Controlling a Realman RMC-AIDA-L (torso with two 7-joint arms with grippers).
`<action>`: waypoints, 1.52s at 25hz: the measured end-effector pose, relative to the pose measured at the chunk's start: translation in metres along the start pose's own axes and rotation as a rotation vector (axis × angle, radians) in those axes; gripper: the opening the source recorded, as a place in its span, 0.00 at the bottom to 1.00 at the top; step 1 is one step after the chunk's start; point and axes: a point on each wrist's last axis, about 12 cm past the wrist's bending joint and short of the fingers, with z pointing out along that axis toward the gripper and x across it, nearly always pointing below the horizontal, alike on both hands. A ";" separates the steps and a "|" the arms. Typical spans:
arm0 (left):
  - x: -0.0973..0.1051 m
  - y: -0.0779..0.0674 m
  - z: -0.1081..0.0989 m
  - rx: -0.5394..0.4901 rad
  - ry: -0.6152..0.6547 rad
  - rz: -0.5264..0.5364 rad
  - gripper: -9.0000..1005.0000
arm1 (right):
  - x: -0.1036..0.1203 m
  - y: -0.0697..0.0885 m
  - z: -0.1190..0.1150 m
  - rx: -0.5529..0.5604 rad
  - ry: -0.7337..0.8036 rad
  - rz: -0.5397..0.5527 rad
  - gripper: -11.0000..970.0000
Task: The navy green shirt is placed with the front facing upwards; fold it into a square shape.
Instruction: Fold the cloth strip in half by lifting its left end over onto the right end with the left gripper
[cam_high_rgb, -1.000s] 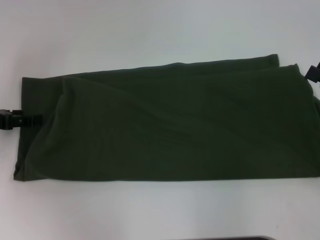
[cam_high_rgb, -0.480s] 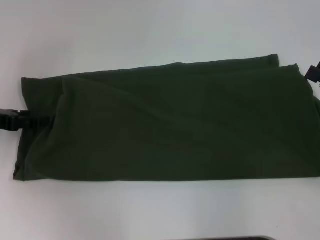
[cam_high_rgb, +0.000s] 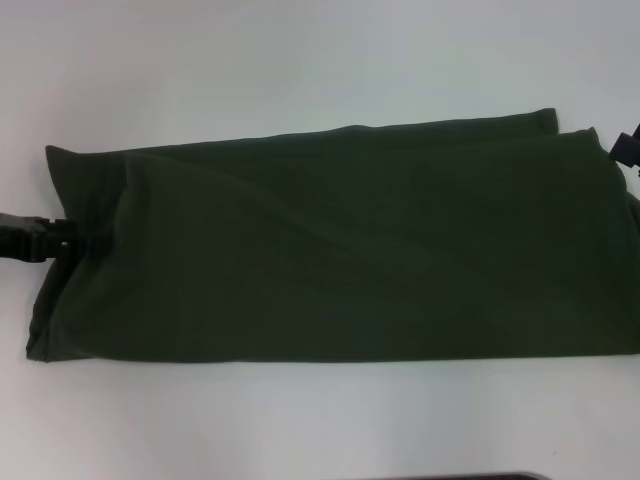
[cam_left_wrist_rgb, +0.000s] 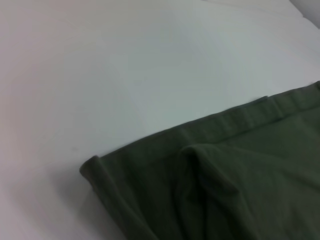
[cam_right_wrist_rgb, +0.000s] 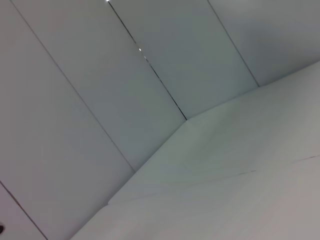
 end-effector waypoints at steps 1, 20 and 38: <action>0.000 0.000 0.001 0.001 0.001 0.000 0.73 | 0.000 0.000 0.000 0.000 0.000 -0.001 0.94; 0.006 0.007 -0.008 -0.054 0.022 -0.002 0.73 | 0.000 0.001 -0.001 -0.005 -0.003 -0.002 0.94; -0.002 -0.004 -0.001 0.021 0.093 0.038 0.72 | -0.001 0.001 -0.003 -0.007 -0.006 -0.002 0.94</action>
